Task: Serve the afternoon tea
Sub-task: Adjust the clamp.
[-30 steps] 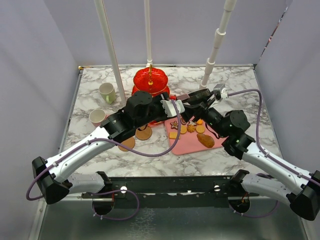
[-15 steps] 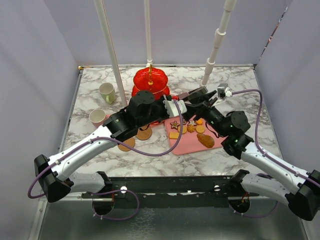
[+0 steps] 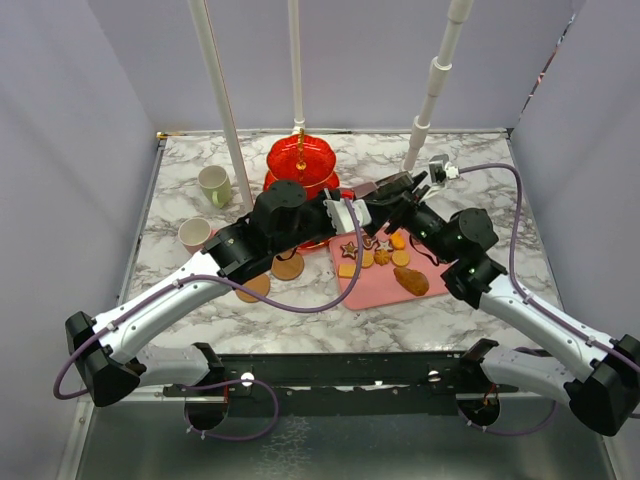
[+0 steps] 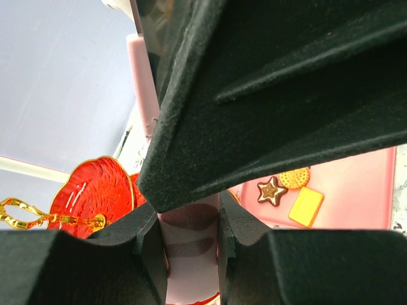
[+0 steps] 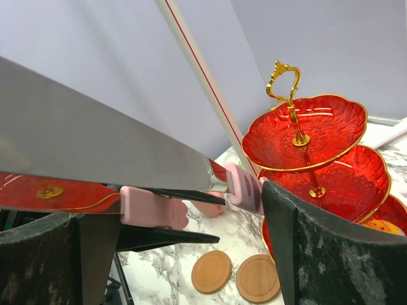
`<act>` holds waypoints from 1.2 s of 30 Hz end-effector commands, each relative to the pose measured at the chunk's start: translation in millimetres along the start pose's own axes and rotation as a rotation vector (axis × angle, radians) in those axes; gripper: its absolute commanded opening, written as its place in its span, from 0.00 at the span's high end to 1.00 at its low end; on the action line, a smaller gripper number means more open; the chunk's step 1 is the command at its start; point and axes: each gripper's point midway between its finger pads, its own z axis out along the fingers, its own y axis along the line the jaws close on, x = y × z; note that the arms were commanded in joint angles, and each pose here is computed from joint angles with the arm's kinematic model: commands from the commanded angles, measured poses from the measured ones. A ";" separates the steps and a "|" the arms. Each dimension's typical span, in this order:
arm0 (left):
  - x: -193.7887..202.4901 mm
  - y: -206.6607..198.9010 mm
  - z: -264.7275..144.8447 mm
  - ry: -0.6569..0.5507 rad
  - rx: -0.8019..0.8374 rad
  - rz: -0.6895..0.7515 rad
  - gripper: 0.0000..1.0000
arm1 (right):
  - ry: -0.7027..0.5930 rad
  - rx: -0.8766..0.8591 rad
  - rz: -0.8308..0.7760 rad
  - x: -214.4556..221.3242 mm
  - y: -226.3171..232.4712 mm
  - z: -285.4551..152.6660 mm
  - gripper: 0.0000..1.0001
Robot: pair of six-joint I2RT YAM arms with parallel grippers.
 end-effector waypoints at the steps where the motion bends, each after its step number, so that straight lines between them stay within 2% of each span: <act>1: -34.9 8.9 -11.4 -0.107 -0.010 0.010 0.83 | 0.035 0.031 0.004 2.0 -4.9 3.3 0.13; 11: -48.9 3.3 -14.9 -0.150 0.033 -0.016 0.83 | 0.041 0.049 -0.032 0.7 -10.4 12.1 0.13; 19: -40.3 -9.2 -14.5 -0.126 0.090 0.031 0.81 | 0.035 -0.003 -0.032 -2.5 -3.8 13.0 0.23; 24: -34.7 -11.6 -14.1 -0.111 0.103 0.085 0.81 | 0.081 -0.071 -0.034 -4.3 2.3 9.7 0.24; 29: -33.3 -10.8 -13.0 -0.102 0.101 0.103 0.80 | 0.146 -0.128 -0.053 2.7 9.1 7.3 0.31; 31: -34.5 -9.3 -12.8 -0.103 0.098 0.106 0.76 | 0.153 -0.122 -0.053 5.4 7.0 6.8 0.34; 36: -36.8 -7.0 -14.6 -0.107 0.089 0.111 0.52 | 0.117 -0.052 -0.084 2.2 -5.9 2.9 0.38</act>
